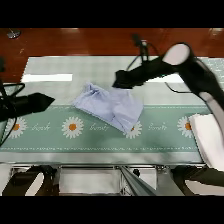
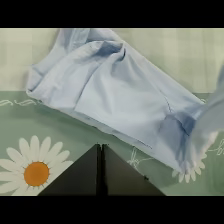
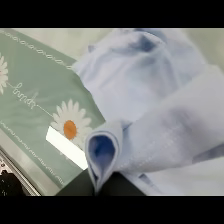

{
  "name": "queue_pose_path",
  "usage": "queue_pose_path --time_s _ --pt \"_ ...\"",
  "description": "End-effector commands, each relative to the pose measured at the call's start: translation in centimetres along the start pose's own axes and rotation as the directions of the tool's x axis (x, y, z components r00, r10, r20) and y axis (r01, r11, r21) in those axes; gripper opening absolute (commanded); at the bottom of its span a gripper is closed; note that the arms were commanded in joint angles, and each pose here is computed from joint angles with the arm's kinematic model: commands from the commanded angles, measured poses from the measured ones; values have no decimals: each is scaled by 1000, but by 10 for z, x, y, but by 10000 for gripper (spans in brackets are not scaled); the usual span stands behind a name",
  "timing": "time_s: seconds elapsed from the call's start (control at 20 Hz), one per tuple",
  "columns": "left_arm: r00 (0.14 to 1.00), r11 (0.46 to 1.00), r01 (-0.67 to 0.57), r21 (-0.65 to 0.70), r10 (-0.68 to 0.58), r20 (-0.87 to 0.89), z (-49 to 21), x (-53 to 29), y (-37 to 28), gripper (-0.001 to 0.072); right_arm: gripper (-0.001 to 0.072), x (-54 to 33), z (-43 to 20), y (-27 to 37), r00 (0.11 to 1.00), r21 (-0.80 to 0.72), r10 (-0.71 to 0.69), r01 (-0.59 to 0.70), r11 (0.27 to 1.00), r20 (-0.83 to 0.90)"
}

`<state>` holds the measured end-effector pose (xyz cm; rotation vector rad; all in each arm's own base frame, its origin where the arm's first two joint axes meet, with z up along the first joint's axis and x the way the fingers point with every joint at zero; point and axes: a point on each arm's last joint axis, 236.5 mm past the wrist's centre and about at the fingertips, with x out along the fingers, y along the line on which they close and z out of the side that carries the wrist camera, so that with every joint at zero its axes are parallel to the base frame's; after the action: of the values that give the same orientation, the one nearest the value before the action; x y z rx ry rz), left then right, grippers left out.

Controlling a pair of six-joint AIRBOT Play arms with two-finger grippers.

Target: Fold the shirts.

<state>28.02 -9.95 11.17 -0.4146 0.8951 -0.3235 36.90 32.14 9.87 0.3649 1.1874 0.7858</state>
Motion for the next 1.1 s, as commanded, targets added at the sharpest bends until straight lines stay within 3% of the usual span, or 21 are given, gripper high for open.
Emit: queue_pose_path --time_s 0.0,0.3,0.35,0.4,0.45,0.6,0.75,0.85,0.95,1.05 --pt "997 995 67 -70 -69 -32 -40 16 -3 22 20 83 15 21 997 -34 33 -36 999 -74" --pt "998 994 52 -92 -55 -28 -48 32 7 22 38 154 34 28 991 2 101 -101 995 -88" --pt "998 994 49 -96 -51 -22 -48 34 9 23 181 158 35 37 984 33 151 -149 988 -92" --pt "999 994 44 -102 -46 -14 -48 36 12 22 536 159 33 48 973 48 208 -204 978 -102" --pt "999 994 40 -106 -41 -6 -47 38 15 23 633 154 32 55 963 23 244 -243 970 -113" --pt "999 994 31 -107 -30 13 -44 39 18 22 633 95 48 32 964 3 232 -234 972 -131" --pt "1000 995 26 -100 -25 12 -44 39 20 23 631 -18 48 -15 969 15 164 -164 986 -187" --pt "1000 996 17 -93 -16 10 -44 39 22 23 631 -90 31 -64 979 -48 -80 72 996 -186" --pt "1000 996 16 -92 -15 9 -44 39 22 23 631 -149 15 -115 932 -20 -351 351 936 -87" --pt "1000 996 15 -93 -15 6 -46 39 22 23 631 -170 -10 -141 899 104 -434 426 898 63"
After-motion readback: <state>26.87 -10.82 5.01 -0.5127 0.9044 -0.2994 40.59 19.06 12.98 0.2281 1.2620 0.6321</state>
